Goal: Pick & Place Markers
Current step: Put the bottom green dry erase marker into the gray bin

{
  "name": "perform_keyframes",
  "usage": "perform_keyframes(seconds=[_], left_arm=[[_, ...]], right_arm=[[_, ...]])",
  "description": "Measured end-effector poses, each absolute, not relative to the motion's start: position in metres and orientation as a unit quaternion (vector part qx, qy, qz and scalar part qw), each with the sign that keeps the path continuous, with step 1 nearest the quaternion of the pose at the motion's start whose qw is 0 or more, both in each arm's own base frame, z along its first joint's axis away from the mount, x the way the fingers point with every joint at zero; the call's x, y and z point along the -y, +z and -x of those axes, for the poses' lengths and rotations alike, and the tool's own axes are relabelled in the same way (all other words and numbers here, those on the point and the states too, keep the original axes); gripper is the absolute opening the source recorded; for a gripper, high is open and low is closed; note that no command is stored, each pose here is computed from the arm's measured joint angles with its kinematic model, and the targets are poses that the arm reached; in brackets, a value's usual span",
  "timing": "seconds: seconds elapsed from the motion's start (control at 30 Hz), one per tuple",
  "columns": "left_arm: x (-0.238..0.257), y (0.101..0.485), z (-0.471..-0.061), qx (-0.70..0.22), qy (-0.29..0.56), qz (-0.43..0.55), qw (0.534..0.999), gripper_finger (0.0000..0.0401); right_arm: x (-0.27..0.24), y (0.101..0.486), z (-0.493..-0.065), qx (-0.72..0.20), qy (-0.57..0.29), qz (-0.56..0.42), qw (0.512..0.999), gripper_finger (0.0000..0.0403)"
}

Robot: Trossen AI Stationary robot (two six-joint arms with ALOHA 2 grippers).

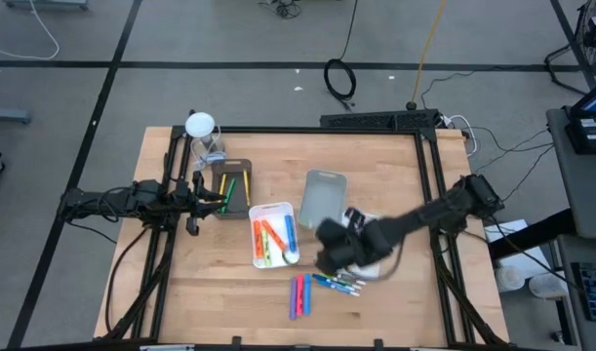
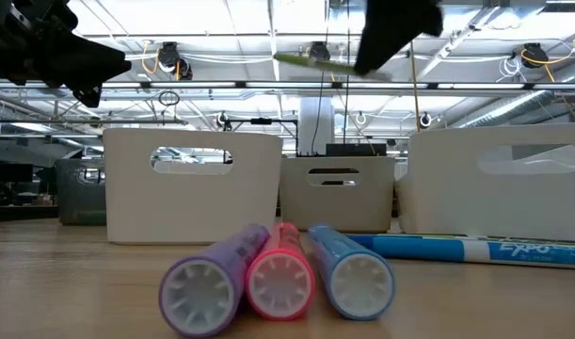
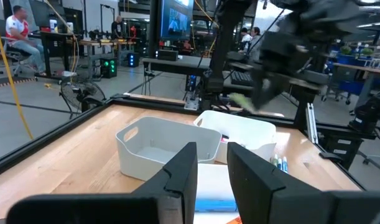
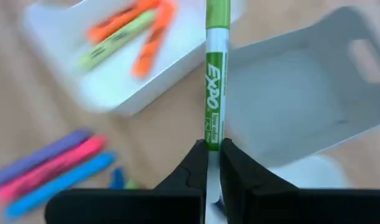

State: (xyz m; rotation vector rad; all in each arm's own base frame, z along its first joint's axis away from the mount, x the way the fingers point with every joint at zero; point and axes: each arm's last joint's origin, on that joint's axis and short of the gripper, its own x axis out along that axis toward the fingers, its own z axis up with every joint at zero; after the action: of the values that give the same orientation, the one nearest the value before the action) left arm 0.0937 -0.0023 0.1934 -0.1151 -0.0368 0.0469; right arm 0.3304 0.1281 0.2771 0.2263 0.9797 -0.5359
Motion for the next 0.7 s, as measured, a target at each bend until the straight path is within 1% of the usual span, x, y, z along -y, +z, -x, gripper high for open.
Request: perform_keyframes(seconds=[0.13,0.2,0.4,0.47,0.6,0.7], left_arm=[[0.002,0.193,-0.094,0.019,0.023,0.058,0.998,0.0090],[0.002,0.193,-0.094,0.018,0.023,0.058,0.998,0.0090],[0.002,0.193,-0.094,0.019,0.023,0.058,0.998,0.0090],[0.002,0.193,-0.094,0.018,0.023,0.058,0.998,0.0090],[0.002,0.193,-0.094,0.018,0.023,0.058,0.998,0.0090],[0.002,0.193,-0.094,0.019,0.023,0.058,0.998,0.0090]], right_arm=[[-0.084,0.275,-0.341,-0.475,-0.299,-0.114,0.819,0.0011],[-0.062,0.268,-0.344,-0.487,-0.316,-0.134,0.803,0.0011],[-0.008,0.234,-0.337,-0.544,-0.356,-0.225,0.726,0.0011],[0.004,0.223,-0.334,-0.551,-0.362,-0.251,0.709,0.0011],[0.015,0.207,-0.332,-0.551,-0.354,-0.266,0.707,0.0011],[0.015,0.211,-0.333,-0.538,-0.342,-0.265,0.723,0.0011]])
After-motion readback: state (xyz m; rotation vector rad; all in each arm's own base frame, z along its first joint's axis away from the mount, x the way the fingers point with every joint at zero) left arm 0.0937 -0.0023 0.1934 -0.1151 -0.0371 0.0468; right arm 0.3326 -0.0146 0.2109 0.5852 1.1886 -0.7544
